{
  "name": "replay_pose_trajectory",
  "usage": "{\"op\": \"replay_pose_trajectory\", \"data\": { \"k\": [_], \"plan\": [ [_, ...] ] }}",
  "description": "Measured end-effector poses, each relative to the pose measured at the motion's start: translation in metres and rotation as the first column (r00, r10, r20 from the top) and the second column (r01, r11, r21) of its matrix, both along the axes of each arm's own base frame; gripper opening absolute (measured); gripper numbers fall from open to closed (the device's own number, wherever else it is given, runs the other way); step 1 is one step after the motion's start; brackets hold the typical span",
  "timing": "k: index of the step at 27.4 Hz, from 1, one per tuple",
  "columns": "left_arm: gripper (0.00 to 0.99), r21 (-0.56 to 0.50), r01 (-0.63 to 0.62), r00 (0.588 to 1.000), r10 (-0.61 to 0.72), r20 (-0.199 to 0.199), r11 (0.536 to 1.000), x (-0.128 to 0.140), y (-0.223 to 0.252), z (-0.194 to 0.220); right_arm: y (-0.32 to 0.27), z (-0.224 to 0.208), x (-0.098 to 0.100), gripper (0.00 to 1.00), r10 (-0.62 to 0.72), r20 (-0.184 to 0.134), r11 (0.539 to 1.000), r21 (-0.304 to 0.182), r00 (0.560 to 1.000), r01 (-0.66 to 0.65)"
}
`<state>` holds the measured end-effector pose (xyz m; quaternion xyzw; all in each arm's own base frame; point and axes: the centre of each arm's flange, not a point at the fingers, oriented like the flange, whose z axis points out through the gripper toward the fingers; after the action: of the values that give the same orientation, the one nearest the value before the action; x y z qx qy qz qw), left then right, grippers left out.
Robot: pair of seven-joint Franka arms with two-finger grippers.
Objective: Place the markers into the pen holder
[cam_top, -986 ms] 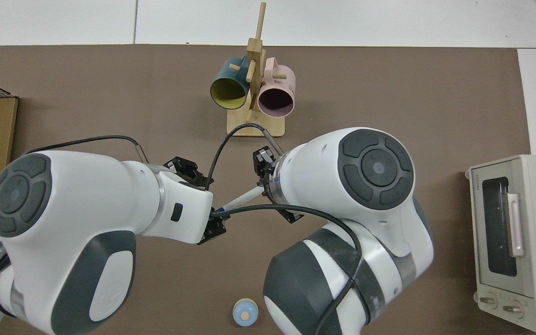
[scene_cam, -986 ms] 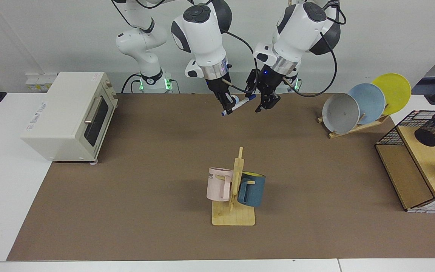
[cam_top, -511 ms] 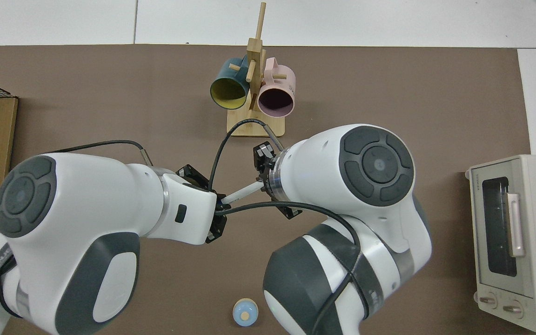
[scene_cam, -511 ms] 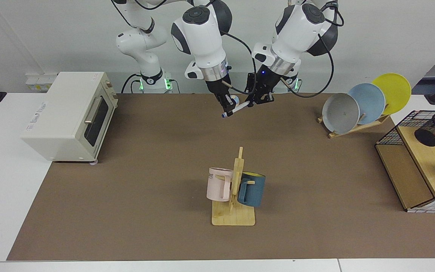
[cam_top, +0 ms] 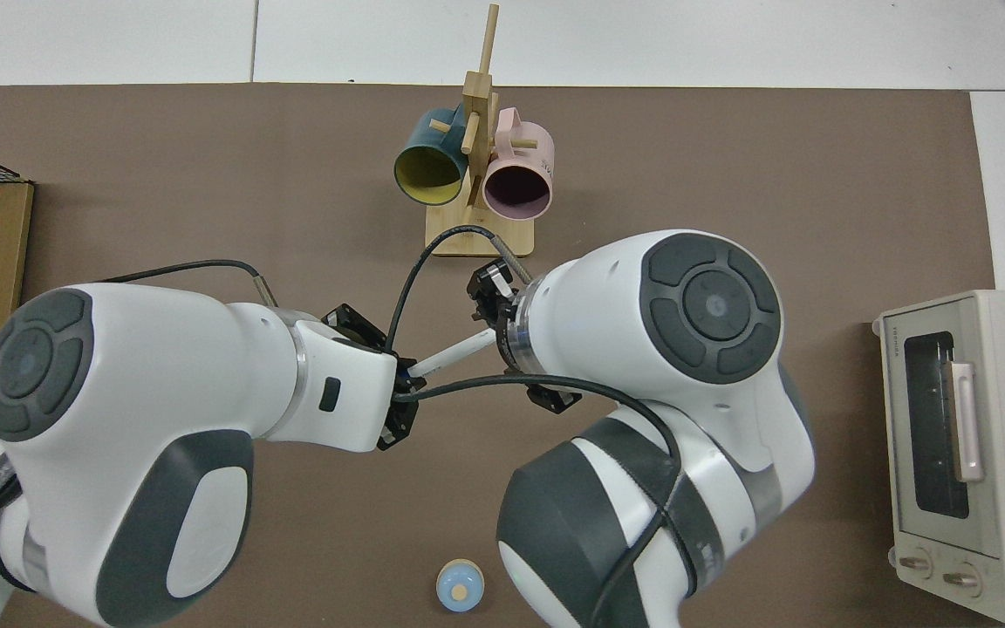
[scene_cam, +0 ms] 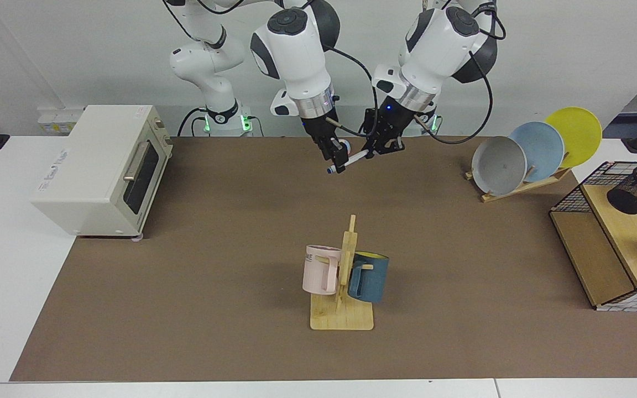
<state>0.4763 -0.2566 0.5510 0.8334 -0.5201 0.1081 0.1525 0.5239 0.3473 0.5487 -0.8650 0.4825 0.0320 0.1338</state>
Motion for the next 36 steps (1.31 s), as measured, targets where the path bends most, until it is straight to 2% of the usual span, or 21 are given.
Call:
{"op": "replay_pose_trajectory", "data": {
  "k": [1,4,6,11,17,19,24,26,30,36],
  "plan": [
    [0.163,0.006,-0.001,1.0,0.001,0.002,1.0,0.001,0.002,-0.001,-0.004,0.002,0.001,0.73,0.034,0.01,0.999,-0.005,0.999,-0.034],
    [0.163,0.032,-0.004,1.0,0.004,0.009,0.999,0.004,0.01,-0.003,-0.025,0.009,0.007,0.85,0.142,0.027,0.99,-0.028,0.99,-0.141],
    [0.163,0.052,-0.009,1.0,0.008,0.015,0.999,0.007,0.017,-0.004,-0.047,0.015,0.013,0.99,0.206,0.036,0.978,-0.044,0.978,-0.205],
    [0.163,0.11,-0.024,0.999,0.021,0.028,0.994,0.015,0.037,-0.007,-0.12,0.032,0.03,1.0,0.368,0.052,0.928,-0.086,0.928,-0.363],
    [0.163,0.172,-0.048,0.998,0.042,0.042,0.984,0.024,0.063,-0.009,-0.205,0.05,0.034,1.0,0.58,0.055,0.811,-0.126,0.813,-0.571],
    [0.163,0.195,-0.056,0.998,0.047,0.049,0.979,0.027,0.072,-0.01,-0.227,0.054,0.031,1.0,0.644,0.036,0.759,-0.149,0.764,-0.633],
    [0.163,0.268,-0.07,0.996,0.052,0.074,0.961,0.035,0.098,-0.01,-0.258,0.058,0.024,1.0,0.786,-0.067,0.586,-0.235,0.615,-0.775],
    [0.163,0.298,-0.067,0.995,0.043,0.085,0.952,0.039,0.112,-0.011,-0.262,0.061,0.023,1.0,0.812,-0.085,0.544,-0.247,0.577,-0.802],
    [0.163,0.379,-0.045,0.994,0.005,0.105,0.924,0.049,0.156,-0.011,-0.269,0.068,0.024,1.0,0.827,-0.08,0.522,-0.261,0.557,-0.812],
    [0.163,0.537,0.006,0.991,-0.076,0.109,0.844,0.058,0.215,-0.009,-0.282,0.072,0.024,1.0,0.816,-0.075,0.537,-0.265,0.573,-0.8]
  ]
}}
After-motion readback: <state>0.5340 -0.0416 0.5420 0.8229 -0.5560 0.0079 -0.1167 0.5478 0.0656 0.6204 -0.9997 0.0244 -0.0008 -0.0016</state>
